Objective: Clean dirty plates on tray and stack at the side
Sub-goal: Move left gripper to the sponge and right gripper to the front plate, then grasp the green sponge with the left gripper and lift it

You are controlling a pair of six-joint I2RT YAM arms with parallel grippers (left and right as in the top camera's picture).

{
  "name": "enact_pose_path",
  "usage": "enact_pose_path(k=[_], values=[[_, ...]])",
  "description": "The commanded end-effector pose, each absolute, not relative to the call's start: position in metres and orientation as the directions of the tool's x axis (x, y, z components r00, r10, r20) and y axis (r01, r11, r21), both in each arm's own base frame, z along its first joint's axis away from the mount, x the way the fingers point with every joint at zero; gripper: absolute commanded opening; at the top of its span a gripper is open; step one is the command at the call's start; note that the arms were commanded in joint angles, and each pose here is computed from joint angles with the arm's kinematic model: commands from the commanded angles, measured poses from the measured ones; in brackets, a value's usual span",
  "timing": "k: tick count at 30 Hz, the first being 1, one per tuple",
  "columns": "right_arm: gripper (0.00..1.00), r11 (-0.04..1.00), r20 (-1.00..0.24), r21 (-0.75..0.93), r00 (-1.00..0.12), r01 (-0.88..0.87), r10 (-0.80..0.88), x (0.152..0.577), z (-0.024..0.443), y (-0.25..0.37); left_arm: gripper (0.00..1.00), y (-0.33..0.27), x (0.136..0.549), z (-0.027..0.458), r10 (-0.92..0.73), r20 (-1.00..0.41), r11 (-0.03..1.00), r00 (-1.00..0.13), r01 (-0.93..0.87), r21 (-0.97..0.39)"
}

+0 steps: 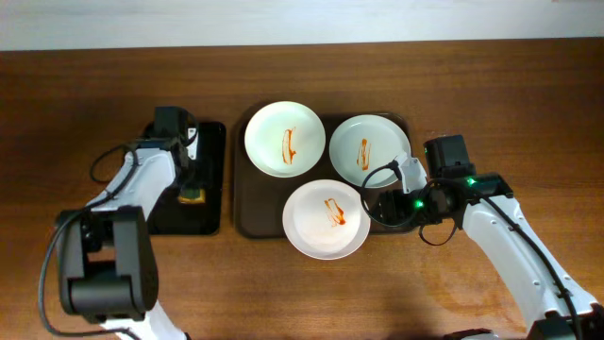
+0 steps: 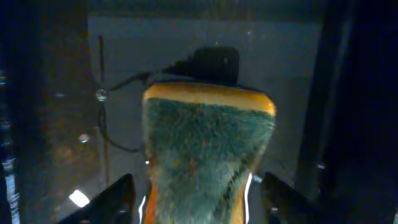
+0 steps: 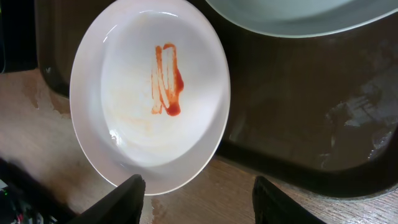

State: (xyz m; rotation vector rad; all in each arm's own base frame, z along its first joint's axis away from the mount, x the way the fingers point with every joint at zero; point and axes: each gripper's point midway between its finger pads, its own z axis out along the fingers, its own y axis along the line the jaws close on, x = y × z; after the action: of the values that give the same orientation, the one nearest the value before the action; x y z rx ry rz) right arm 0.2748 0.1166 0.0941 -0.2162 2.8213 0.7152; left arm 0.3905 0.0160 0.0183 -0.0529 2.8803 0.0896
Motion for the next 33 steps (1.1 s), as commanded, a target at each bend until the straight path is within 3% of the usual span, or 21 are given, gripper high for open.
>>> enact_pose_path(k=[1,2,3,9,10,11,13,19,33], values=[[0.57,0.867,-0.268,0.452,-0.959,-0.211,-0.094,0.279,0.100,0.120,0.45,0.019,0.393,0.004,-0.026,-0.228,0.997,-0.973,-0.043,0.067],[0.57,0.867,-0.268,0.452,-0.959,-0.211,-0.094,0.279,0.100,0.120,0.17,0.019,0.393,0.003,-0.027,-0.225,0.997,-0.974,-0.043,0.067],[0.57,0.867,-0.268,0.451,-0.959,-0.212,-0.094,0.279,0.100,0.120,0.00,0.019,0.393,0.003,-0.027,-0.227,0.997,-0.973,-0.043,0.067],[0.57,0.867,-0.268,0.451,-0.959,-0.212,-0.094,0.279,0.100,0.120,0.00,0.018,0.409,0.049,-0.026,-0.316,0.997,-0.948,-0.048,0.062],[0.57,0.867,-0.268,0.451,-0.959,-0.212,-0.094,0.279,0.100,0.120,0.08,0.018,0.410,0.053,-0.026,-0.325,0.997,-0.945,-0.049,0.061],[0.57,0.867,-0.268,0.452,-0.959,-0.211,-0.094,0.279,0.100,0.120,0.56,0.018,0.409,0.059,-0.026,-0.333,0.997,-0.942,-0.049,0.061],[0.57,0.867,-0.268,0.451,-0.959,-0.211,-0.094,0.279,0.100,0.120,0.74,0.018,0.406,0.057,-0.026,-0.319,0.997,-0.947,-0.048,0.061],[0.57,0.867,-0.265,0.451,-0.960,-0.210,-0.094,0.279,0.100,0.120,0.75,0.018,0.403,0.052,-0.026,-0.310,0.997,-0.950,-0.048,0.062],[0.57,0.867,-0.265,0.451,-0.960,-0.210,-0.094,0.279,0.100,0.120,0.67,0.017,0.400,0.026,-0.027,-0.339,0.997,-0.940,-0.048,0.056]])
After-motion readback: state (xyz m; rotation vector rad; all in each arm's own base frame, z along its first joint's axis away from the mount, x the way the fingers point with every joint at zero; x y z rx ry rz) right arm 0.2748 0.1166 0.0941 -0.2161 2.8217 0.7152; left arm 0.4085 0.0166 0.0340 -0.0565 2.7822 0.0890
